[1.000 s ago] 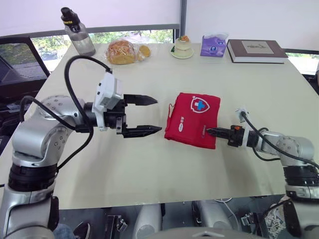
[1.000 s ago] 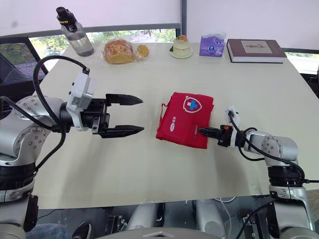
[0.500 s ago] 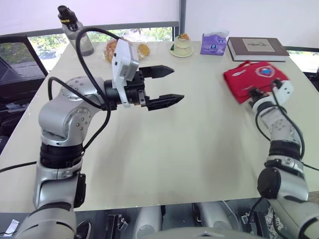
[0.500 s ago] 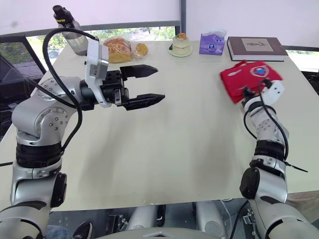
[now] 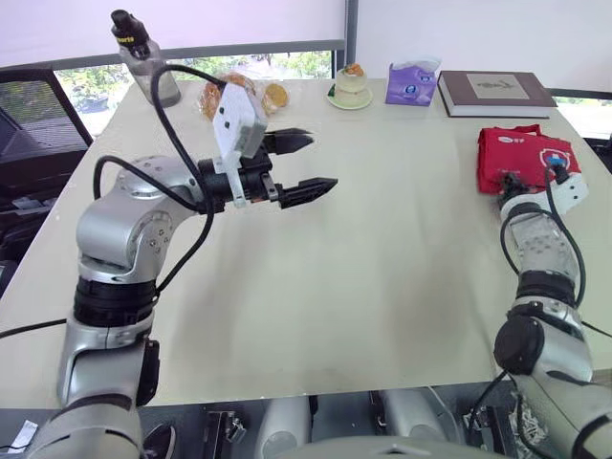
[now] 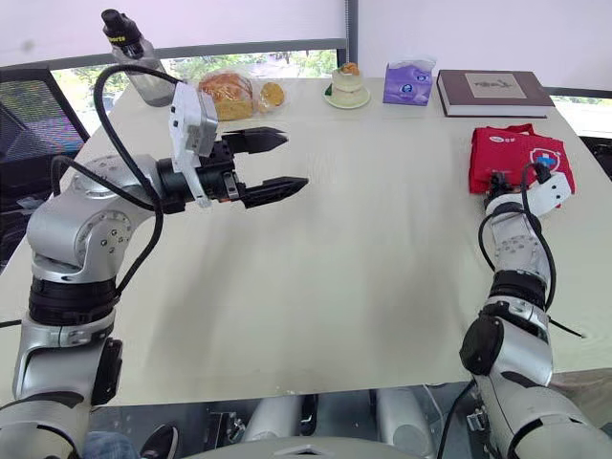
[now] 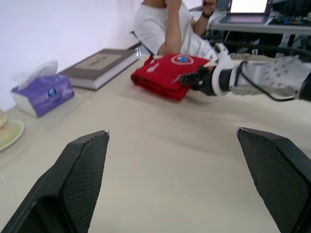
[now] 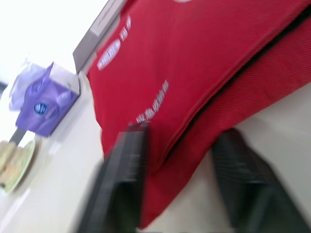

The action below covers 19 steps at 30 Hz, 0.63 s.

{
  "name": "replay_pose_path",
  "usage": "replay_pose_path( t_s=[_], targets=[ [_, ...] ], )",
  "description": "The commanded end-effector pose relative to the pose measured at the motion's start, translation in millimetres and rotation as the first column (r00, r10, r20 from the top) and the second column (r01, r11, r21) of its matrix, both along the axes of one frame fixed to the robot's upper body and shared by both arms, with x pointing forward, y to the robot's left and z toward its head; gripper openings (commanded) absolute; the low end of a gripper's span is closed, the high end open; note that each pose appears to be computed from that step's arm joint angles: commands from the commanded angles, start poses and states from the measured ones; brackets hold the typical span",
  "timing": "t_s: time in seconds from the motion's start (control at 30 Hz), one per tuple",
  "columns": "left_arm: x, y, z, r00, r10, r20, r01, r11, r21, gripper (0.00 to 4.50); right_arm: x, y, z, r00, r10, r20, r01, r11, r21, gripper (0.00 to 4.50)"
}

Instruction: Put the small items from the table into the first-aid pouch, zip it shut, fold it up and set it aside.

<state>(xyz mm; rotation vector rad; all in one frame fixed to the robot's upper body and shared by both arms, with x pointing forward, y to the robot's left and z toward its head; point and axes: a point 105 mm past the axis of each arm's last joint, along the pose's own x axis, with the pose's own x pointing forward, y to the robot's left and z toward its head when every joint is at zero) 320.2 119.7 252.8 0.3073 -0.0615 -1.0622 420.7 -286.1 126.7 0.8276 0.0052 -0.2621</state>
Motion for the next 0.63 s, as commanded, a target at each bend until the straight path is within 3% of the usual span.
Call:
replay_pose_path(
  t_s=[0.03, 0.1, 0.2, 0.27, 0.3, 0.47, 0.63],
  targets=[
    [-3.7, 15.8, -23.4, 0.998, 0.054, 0.008, -0.055, 0.995, 0.085, 4.5, -35.7, 17.2, 15.9, 0.961, 0.276, 0.032, -0.248, 0.902, -0.354, 3.8],
    [-4.4, 26.7, -41.9, 0.994, 0.104, -0.017, -0.102, 0.989, 0.103, 4.5, -64.2, 23.1, 5.8, 0.92, 0.39, -0.03, -0.347, 0.781, -0.519, 4.43],
    [-5.4, 46.8, -67.6, 0.977, 0.206, -0.055, -0.201, 0.975, 0.092, 4.5, -103.2, 34.2, 7.6, 0.823, 0.566, -0.055, -0.451, 0.592, -0.667, 4.43],
    [-8.0, 60.3, -83.9, 0.962, 0.261, -0.087, -0.257, 0.965, 0.045, 4.5, -129.2, 44.8, -8.0, 0.702, 0.687, -0.189, -0.548, 0.35, -0.76, 4.43],
    [-10.2, 68.5, -96.2, 0.95, 0.29, -0.118, -0.288, 0.957, 0.033, 4.5, -140.9, 46.6, -13.7, 0.651, 0.726, -0.223, -0.574, 0.279, -0.77, 4.43],
    [-26.7, 96.4, -135.5, 0.904, 0.39, -0.176, -0.394, 0.919, 0.018, 4.5, -157.9, 32.9, -9.5, 0.648, 0.74, -0.183, -0.546, 0.283, -0.789, 4.43],
    [-46.1, 106.5, -154.5, 0.883, 0.427, -0.197, -0.43, 0.902, 0.027, 4.5, -169.6, 20.7, -2.5, 0.63, 0.751, -0.199, -0.55, 0.251, -0.796, 4.43]
  ],
)
